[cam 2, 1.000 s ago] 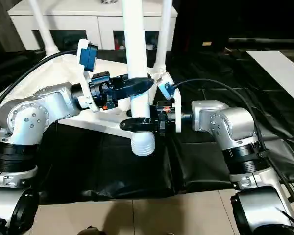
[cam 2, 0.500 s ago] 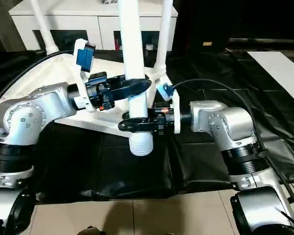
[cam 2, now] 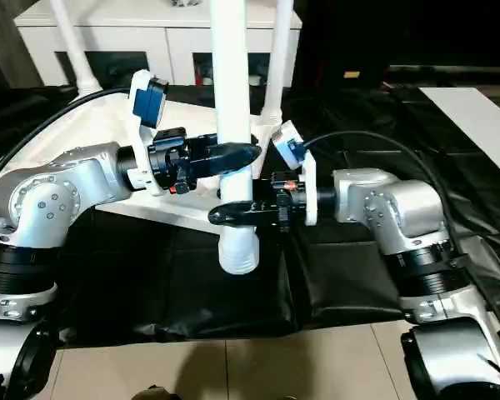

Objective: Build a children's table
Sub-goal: Pick table leg

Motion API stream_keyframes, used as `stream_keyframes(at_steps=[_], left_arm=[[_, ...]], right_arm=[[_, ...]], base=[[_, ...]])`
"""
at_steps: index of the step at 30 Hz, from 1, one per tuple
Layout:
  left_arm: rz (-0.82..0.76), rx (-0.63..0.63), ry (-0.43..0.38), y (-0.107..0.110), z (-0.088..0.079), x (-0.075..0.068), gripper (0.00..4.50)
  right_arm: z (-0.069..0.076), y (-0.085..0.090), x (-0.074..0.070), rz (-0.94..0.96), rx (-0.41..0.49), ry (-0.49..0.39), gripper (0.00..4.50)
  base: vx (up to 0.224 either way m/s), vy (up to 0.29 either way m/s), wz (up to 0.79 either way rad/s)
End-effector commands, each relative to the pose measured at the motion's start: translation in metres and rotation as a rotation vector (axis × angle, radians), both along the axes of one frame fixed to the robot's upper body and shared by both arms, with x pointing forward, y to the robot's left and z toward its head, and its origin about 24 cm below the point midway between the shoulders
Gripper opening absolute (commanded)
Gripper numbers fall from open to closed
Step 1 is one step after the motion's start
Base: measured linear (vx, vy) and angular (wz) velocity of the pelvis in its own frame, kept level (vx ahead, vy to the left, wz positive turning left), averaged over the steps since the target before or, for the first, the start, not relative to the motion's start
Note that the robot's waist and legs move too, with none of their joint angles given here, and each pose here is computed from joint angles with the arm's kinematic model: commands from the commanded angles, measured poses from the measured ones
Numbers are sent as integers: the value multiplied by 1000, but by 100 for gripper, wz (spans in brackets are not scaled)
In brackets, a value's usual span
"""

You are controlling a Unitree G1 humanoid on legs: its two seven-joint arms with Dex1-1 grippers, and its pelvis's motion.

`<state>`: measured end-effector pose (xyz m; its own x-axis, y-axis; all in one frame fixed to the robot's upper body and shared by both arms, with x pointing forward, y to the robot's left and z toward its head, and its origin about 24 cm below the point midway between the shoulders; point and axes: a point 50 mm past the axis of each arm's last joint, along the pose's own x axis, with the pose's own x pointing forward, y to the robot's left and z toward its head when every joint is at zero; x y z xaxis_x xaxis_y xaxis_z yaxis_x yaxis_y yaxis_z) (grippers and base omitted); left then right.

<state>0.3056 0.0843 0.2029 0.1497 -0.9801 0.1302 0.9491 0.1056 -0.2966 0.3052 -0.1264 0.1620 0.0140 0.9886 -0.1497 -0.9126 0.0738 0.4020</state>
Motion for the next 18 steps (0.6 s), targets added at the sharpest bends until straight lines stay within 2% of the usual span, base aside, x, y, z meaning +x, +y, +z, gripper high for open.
stream_keyframes(at_steps=[1,3,5,8,10,12,18], left_arm=[[-21,0,-26,-2,4,-4,186],[-21,-1,-27,-2,4,-4,186],[-20,-2,-28,-2,4,-4,186],[-19,-3,-29,-3,5,-4,186],[-19,-7,-29,-3,5,-4,186],[-24,-4,-30,-3,5,-4,186],[-28,-2,-29,-3,5,-5,185]], right_arm=[[6,0,-4,34,3,-8,357],[4,1,-6,43,-2,1,323],[2,3,-7,52,-4,8,320],[1,5,-8,57,-2,14,280],[0,5,-9,63,-3,19,276],[-1,6,-10,66,-2,27,241],[-2,5,-10,59,-3,30,205]], base=[[0,0,0],[0,0,0],[0,0,0],[0,0,0],[0,0,0],[0,0,0],[0,0,0]])
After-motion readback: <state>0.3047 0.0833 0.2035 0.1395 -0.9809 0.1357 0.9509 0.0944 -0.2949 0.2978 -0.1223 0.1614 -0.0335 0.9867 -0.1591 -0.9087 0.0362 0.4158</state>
